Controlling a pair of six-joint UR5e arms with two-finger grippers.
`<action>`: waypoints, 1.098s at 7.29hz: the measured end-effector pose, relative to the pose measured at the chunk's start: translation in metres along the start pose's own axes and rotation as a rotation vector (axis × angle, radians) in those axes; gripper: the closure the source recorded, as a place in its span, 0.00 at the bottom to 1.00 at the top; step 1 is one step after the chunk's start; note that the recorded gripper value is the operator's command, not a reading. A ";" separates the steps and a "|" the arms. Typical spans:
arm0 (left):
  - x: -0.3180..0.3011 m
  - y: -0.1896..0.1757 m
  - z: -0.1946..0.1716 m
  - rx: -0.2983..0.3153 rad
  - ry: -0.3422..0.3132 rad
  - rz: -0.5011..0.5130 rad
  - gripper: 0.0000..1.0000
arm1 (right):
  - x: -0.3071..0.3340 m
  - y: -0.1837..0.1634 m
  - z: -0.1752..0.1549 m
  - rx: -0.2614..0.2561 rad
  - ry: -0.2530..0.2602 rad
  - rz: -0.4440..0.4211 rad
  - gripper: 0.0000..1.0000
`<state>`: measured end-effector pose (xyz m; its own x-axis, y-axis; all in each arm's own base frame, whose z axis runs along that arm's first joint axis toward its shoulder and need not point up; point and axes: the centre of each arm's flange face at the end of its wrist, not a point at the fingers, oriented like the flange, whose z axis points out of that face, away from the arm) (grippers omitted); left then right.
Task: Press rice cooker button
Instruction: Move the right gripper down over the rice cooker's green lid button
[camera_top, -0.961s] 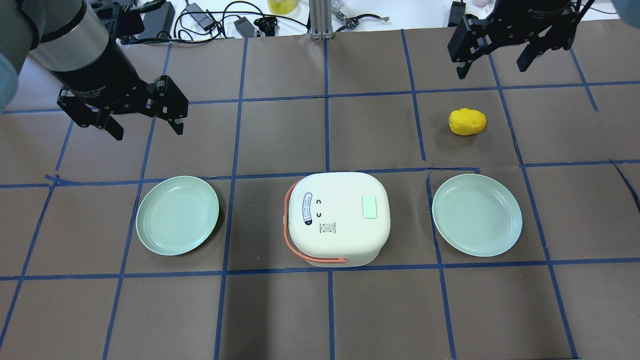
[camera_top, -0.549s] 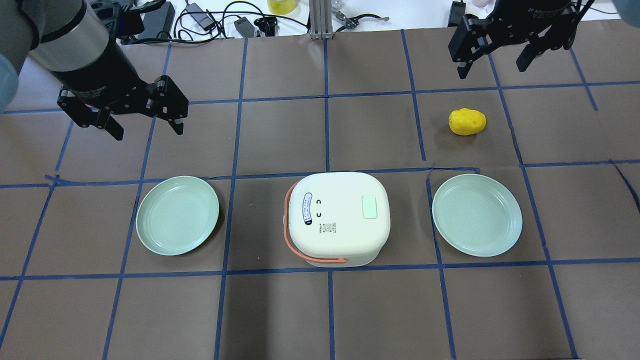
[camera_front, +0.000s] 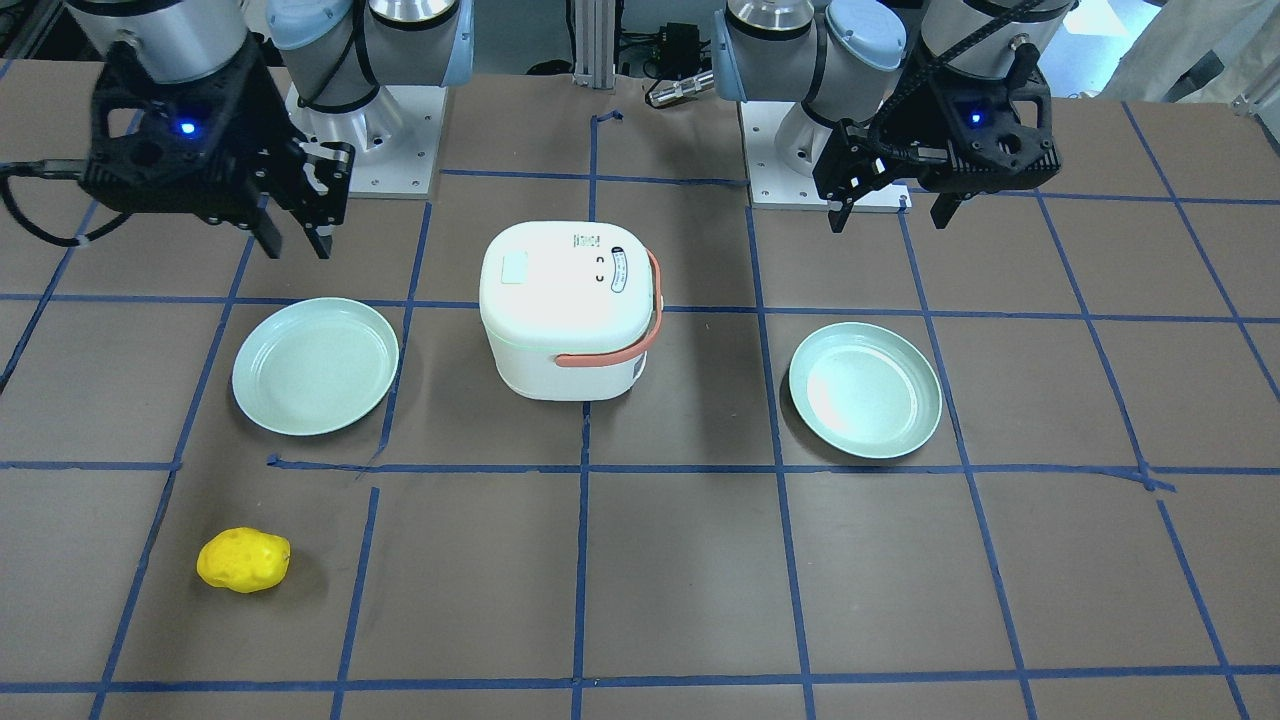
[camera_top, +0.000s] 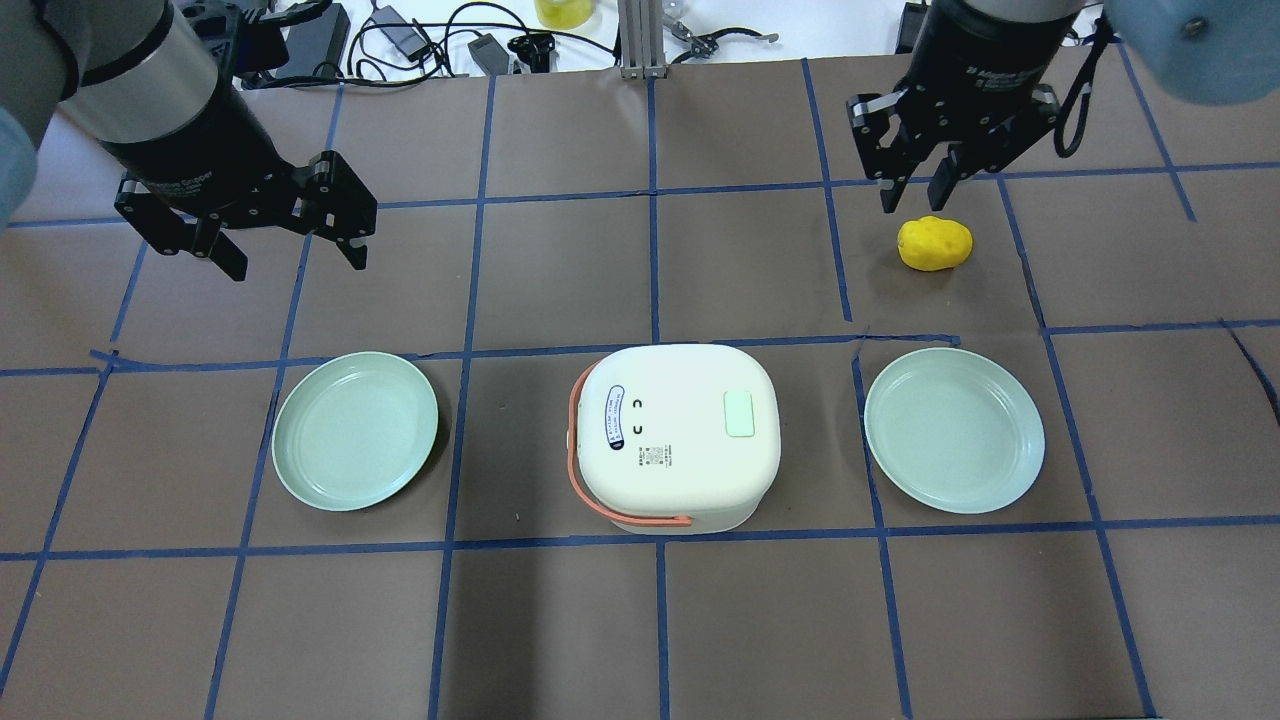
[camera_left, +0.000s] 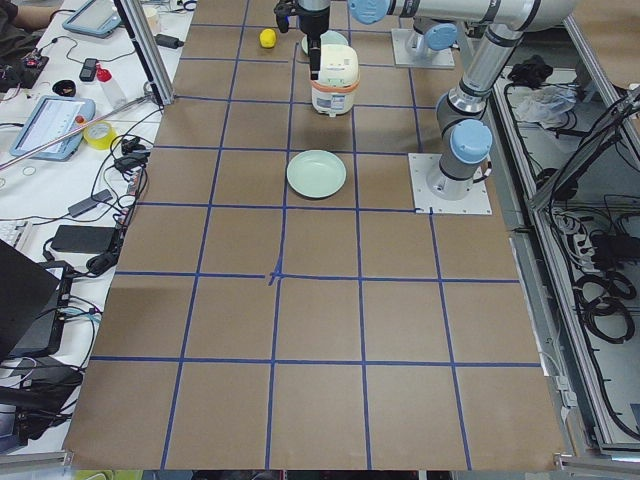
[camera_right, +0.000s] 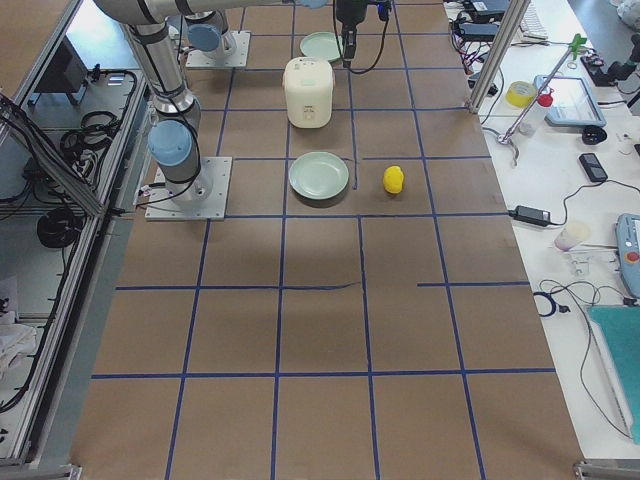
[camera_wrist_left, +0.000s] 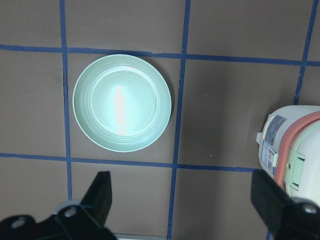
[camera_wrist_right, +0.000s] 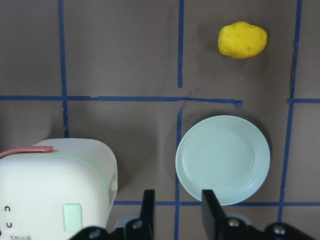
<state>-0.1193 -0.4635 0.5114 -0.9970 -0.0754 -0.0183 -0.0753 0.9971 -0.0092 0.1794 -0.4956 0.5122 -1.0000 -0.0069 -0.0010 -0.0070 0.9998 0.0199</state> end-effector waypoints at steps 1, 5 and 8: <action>0.000 0.000 0.000 0.000 0.000 0.001 0.00 | -0.021 0.009 0.018 -0.021 0.002 -0.018 0.84; 0.000 0.000 0.000 0.000 0.000 0.000 0.00 | -0.082 0.039 0.088 -0.022 0.001 -0.053 0.84; 0.000 0.000 0.000 0.000 0.000 0.001 0.00 | -0.108 0.064 0.133 -0.011 0.000 -0.050 0.83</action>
<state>-0.1193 -0.4635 0.5114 -0.9970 -0.0749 -0.0184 -0.0747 0.9972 -0.0092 0.2872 -0.4279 0.3808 -0.9984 -0.0571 -0.0023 -0.0571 0.9979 0.0311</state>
